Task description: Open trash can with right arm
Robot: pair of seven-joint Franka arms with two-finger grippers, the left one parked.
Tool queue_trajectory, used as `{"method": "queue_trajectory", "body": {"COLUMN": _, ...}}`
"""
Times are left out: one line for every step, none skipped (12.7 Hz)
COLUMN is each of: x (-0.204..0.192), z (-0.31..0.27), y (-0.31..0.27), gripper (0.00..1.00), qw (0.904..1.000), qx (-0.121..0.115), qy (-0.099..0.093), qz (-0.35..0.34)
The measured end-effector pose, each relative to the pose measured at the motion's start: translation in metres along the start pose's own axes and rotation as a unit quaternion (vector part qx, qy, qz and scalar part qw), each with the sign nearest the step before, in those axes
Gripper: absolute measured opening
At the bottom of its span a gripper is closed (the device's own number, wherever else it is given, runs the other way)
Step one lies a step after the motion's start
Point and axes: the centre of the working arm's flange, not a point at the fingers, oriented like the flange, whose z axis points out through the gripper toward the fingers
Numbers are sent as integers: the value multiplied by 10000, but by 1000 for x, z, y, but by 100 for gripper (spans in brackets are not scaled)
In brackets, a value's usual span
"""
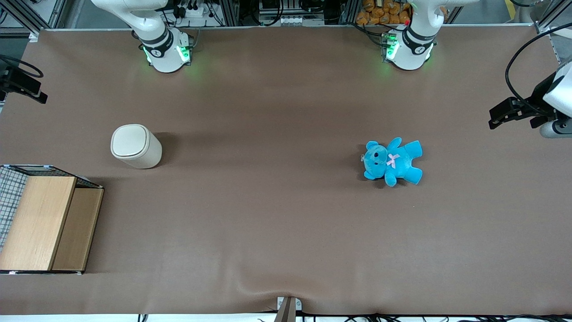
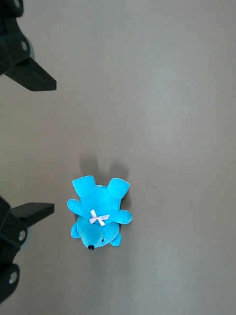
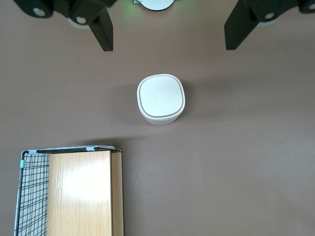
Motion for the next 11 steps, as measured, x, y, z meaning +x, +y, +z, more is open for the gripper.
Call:
{"method": "queue_trajectory", "body": {"x": 0, "z": 0, "y": 0, "gripper": 100, "qw": 10000, "qx": 0, "qy": 2, "qz": 0}}
{"method": "queue_trajectory", "body": {"x": 0, "z": 0, "y": 0, "gripper": 100, "qw": 10000, "qx": 0, "qy": 9, "qz": 0}}
{"method": "queue_trajectory", "body": {"x": 0, "z": 0, "y": 0, "gripper": 100, "qw": 10000, "qx": 0, "qy": 13, "qz": 0}}
{"method": "queue_trajectory", "body": {"x": 0, "z": 0, "y": 0, "gripper": 100, "qw": 10000, "qx": 0, "qy": 13, "qz": 0}}
{"method": "queue_trajectory", "body": {"x": 0, "z": 0, "y": 1, "gripper": 100, "qw": 10000, "qx": 0, "qy": 14, "qz": 4}}
{"method": "queue_trajectory", "body": {"x": 0, "z": 0, "y": 2, "gripper": 100, "qw": 10000, "qx": -3, "qy": 15, "qz": 13}}
{"method": "queue_trajectory", "body": {"x": 1, "z": 0, "y": 3, "gripper": 100, "qw": 10000, "qx": -10, "qy": 13, "qz": 13}}
{"method": "queue_trajectory", "body": {"x": 1, "z": 2, "y": 2, "gripper": 100, "qw": 10000, "qx": -13, "qy": -4, "qz": -2}}
{"method": "queue_trajectory", "body": {"x": 3, "z": 5, "y": 2, "gripper": 100, "qw": 10000, "qx": -15, "qy": -59, "qz": -11}}
{"method": "queue_trajectory", "body": {"x": 4, "z": 11, "y": 1, "gripper": 100, "qw": 9999, "qx": -17, "qy": -149, "qz": -14}}
{"method": "queue_trajectory", "body": {"x": 5, "z": 19, "y": 1, "gripper": 100, "qw": 9997, "qx": -18, "qy": -245, "qz": -15}}
